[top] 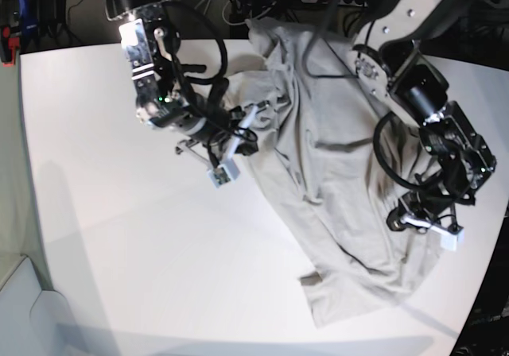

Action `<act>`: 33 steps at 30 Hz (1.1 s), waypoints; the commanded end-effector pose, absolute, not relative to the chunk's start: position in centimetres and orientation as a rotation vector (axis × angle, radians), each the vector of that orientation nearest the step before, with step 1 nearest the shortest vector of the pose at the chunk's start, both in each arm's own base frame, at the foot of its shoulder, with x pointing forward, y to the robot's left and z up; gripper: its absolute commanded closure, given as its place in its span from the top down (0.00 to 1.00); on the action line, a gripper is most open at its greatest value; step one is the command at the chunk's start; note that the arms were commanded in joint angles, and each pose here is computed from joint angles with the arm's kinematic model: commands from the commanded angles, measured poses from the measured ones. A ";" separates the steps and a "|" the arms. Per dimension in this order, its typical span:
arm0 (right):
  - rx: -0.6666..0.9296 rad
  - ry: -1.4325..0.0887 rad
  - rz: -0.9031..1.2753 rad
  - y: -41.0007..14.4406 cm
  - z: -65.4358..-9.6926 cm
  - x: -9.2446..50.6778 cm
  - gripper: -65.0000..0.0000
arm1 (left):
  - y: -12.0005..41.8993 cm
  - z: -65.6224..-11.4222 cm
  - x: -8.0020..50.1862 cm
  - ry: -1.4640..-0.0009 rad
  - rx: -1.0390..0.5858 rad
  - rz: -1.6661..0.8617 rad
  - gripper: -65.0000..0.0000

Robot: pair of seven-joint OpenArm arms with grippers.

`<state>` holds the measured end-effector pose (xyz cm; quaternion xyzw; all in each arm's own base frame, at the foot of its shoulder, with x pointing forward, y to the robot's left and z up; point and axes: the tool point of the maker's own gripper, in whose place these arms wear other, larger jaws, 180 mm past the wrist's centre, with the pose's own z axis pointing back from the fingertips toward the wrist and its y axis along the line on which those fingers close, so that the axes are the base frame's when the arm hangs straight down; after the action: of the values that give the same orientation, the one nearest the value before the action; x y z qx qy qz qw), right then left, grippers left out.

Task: Layout the t-shirt on the table in an organized manner, then fold the t-shirt properly
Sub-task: 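Release the shirt with the right gripper and pull the left gripper back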

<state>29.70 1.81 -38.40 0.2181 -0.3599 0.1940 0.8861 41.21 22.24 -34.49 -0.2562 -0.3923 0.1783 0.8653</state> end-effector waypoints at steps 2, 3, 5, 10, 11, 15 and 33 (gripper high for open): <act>0.449 -0.819 0.396 1.1 -36.5 31.6 0.00 | 22.5 -31.7 41.5 -0.895 -0.547 0.325 0.00; 0.434 -0.823 0.387 0.3 -36.5 31.9 0.00 | 22.2 -31.7 41.0 -0.890 -0.554 0.308 0.00; 0.417 -0.829 0.364 -0.8 -36.5 32.4 0.00 | 21.1 -32.1 39.6 -0.867 -0.570 0.266 0.00; 0.377 -0.849 0.293 -3.6 -36.3 33.4 0.00 | 18.6 -33.7 35.7 -0.810 -0.578 0.166 0.00; 0.369 -0.853 0.276 -4.2 -36.3 33.6 0.00 | 17.7 -34.1 34.8 -0.796 -0.587 0.139 0.00; 0.325 -0.857 0.229 -6.9 -36.5 33.9 0.00 | 14.1 -34.5 31.1 -0.754 -0.631 0.032 0.00; 0.272 -0.837 0.244 -9.2 -37.1 33.5 0.00 | 12.6 -40.2 19.7 -0.489 -0.415 -0.061 0.00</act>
<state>32.69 -9.18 -38.41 0.1301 -0.3825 0.1140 0.9076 19.45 12.66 -40.68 -0.2010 -0.2327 -0.0275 0.9512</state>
